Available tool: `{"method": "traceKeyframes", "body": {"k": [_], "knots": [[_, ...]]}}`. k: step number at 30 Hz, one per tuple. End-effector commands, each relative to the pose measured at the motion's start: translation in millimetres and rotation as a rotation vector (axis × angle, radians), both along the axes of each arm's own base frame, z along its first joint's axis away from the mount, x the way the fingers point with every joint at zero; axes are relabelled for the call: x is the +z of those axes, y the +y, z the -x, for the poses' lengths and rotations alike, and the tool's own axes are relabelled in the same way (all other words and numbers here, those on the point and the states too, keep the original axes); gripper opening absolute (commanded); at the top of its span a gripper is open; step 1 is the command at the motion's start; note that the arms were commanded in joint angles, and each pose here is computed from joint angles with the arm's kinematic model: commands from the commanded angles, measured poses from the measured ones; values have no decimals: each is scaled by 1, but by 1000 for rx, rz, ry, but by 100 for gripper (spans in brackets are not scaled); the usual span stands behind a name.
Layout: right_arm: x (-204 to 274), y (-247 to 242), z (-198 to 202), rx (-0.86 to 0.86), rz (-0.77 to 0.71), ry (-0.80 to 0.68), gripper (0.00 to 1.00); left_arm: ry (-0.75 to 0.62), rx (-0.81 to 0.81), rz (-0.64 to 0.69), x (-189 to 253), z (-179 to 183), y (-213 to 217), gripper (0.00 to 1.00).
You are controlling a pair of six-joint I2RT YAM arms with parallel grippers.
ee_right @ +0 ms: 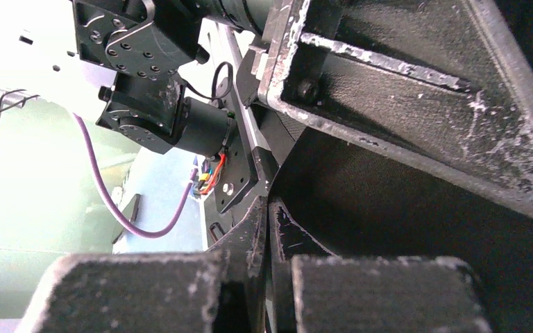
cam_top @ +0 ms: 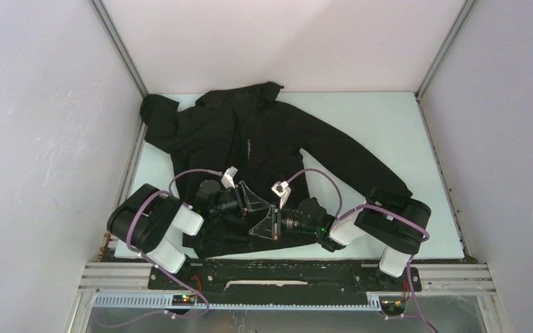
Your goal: Zip up the jacket
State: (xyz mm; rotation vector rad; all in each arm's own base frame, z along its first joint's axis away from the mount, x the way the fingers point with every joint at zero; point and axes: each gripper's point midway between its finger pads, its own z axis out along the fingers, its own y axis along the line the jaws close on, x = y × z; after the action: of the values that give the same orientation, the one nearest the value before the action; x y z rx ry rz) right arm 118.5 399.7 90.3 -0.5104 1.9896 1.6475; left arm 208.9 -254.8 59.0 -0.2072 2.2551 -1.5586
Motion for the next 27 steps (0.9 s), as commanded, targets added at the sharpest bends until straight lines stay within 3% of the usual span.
{"method": "traceKeyframes", "body": {"k": [1,14,21,27], "knots": [[17,2,4,28,-75,-27,0,-92,-30,76,26,-13,-14,56],[18,-7,4,27,-120,-1,0,-135,-6,-38,20,8,8,62],[17,-9,3,23,-130,5,0,-142,81,-161,18,14,33,73],[20,-9,1,19,-138,-1,0,-123,186,-139,24,21,48,56]]}}
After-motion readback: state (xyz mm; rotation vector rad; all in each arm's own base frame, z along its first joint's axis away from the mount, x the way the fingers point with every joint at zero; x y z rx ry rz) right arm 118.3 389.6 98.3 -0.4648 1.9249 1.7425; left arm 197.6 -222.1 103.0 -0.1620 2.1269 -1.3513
